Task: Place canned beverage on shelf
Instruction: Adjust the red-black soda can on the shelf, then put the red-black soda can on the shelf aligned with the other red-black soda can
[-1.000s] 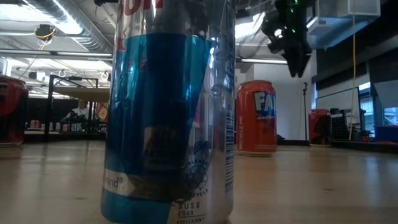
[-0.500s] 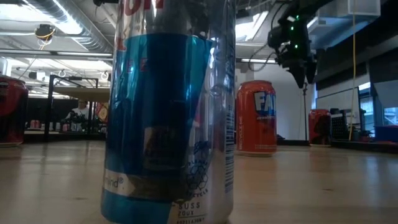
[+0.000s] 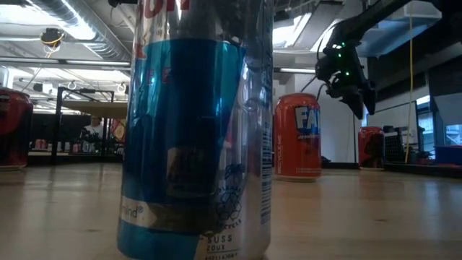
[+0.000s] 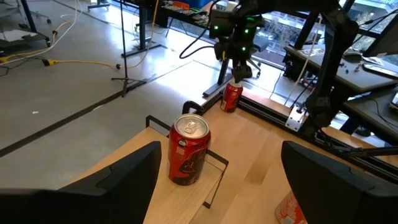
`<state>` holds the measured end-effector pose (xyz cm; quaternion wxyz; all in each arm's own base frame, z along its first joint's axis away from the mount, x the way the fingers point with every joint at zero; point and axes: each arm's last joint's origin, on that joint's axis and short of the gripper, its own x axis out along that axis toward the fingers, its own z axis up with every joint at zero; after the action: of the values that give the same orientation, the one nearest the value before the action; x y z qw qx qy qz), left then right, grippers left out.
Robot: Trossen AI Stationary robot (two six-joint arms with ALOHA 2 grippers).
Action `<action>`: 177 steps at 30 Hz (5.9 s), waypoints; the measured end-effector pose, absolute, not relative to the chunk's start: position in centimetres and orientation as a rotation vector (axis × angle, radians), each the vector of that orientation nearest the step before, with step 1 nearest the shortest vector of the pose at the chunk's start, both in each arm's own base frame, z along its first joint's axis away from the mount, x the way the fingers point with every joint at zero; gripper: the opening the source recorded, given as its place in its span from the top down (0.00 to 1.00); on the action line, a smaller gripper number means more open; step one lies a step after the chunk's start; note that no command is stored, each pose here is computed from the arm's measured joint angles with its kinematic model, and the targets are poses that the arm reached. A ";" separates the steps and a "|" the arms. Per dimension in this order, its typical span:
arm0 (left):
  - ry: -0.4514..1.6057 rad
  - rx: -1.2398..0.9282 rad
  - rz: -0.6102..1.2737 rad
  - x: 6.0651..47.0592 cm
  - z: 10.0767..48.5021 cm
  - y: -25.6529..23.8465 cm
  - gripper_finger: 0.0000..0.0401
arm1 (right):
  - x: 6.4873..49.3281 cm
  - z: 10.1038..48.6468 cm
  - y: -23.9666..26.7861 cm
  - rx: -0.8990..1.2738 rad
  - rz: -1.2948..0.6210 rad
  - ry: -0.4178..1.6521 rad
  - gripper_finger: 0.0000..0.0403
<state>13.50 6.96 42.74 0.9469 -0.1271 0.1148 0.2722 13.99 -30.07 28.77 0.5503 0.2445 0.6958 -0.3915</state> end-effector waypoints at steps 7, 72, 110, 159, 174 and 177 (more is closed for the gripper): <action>0.234 -0.259 0.554 13.5 42.7 7.0 0.20 | 14.0 28.1 -30.1 0.535 -0.926 1.681 0.12; 0.565 -0.380 0.789 25.7 30.1 14.8 0.20 | 37.7 32.4 -21.7 0.020 -0.345 0.554 0.12; 0.498 -0.333 0.845 24.9 30.7 16.8 0.20 | 37.4 33.6 -20.2 -0.031 -0.425 0.656 0.12; 0.411 -0.262 0.727 17.7 37.1 10.2 0.20 | 28.9 38.4 -18.1 0.016 -0.546 0.893 0.12; 0.466 -0.221 0.659 16.5 37.2 8.0 0.20 | 16.8 38.3 -22.3 0.438 -0.830 1.231 0.12; 0.467 -0.217 0.652 16.6 37.2 7.9 0.20 | 15.7 38.2 -22.9 0.472 -0.860 1.244 0.12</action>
<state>16.58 7.93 37.24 0.9150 -0.1055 0.2270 0.3165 15.73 -22.90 38.21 0.7024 0.2121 0.5588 -0.3865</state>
